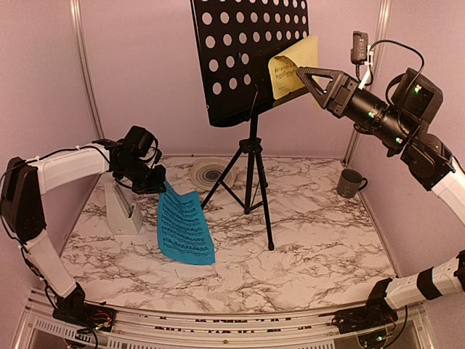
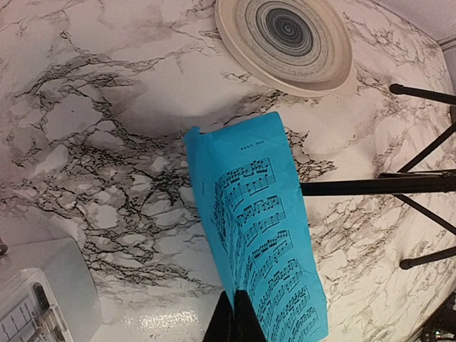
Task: Pack up the instrument practice props
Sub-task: Place the sheet music at the center of the board.
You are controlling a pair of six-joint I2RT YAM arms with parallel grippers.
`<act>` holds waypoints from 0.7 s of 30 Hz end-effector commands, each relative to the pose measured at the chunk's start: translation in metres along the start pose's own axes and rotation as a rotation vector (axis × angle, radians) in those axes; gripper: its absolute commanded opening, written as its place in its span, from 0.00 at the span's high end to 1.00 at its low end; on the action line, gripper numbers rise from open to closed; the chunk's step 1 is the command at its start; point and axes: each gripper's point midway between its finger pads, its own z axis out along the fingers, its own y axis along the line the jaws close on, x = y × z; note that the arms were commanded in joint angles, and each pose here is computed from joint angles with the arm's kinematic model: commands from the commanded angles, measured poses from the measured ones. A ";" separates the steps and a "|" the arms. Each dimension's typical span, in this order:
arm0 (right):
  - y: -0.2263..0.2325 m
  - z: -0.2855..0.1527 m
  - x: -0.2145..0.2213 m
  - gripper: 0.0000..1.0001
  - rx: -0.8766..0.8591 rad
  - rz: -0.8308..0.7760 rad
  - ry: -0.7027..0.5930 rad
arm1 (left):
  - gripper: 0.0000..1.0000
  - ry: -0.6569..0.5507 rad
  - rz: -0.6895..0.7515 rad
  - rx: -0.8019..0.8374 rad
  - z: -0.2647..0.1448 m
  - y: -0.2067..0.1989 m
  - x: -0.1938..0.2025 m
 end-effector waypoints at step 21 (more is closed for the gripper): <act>-0.012 -0.009 -0.002 0.61 0.075 -0.044 -0.010 | 0.82 0.021 0.056 -0.239 0.018 0.056 -0.031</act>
